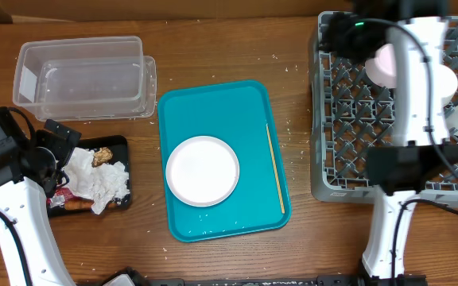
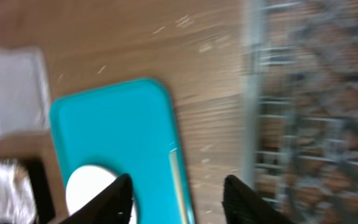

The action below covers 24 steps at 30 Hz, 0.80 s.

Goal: Sort waste into correct bins and load items into the dishwasher
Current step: 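Move the right gripper to the white plate on the teal tray and grasp it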

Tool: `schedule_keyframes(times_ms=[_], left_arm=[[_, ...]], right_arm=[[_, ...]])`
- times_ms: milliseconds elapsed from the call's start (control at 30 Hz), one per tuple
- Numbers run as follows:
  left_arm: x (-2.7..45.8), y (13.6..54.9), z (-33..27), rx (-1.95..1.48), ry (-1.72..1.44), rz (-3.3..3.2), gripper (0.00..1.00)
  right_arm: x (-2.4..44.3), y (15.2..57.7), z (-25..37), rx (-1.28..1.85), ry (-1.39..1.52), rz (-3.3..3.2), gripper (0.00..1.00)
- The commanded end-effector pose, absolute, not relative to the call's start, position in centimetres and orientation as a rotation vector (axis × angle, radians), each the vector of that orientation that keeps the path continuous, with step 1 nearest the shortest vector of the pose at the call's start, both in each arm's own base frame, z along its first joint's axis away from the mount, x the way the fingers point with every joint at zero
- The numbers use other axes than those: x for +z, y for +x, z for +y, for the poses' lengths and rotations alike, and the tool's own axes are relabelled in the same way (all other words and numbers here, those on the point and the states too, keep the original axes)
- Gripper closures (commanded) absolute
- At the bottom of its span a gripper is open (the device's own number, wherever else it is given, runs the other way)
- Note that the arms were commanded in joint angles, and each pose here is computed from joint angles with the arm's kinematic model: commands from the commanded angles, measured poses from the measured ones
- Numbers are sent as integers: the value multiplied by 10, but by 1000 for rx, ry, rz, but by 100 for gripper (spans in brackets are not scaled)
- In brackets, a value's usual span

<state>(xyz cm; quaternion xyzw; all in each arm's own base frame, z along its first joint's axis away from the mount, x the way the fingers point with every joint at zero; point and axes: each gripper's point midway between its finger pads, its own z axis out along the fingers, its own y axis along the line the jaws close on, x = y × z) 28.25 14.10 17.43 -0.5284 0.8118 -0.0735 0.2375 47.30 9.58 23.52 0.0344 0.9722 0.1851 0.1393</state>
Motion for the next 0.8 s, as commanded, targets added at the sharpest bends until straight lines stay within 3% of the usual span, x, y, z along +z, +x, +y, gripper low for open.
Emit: schedule_keyframes(times_ms=[0,100,133,167,233,500,767], left_arm=[[180,285,143,-205,-1450,2204,0],[180,285,143,-205,-1451,2204,0],[180,285,143,-205,-1450,2204,0],[180,285,143,-205,-1451,2204,0],[180,285,143,-205,-1451,2204,0],[180,285,143,-205,-1451,2204,0],[180,285,143,-206,-1451,2204,0]], right_arm=[[240,451,158,608,-103,2827,46],[227,426,206,554,-273,2880,36],[222,419,217,516,-316,2897,27],[216,413,224,483,-352,2914,7],[199,395,244,434,-440,2965,0],[125,324,273,249,-680,3203,2],[61,297,279,182,-768,3281,20]])
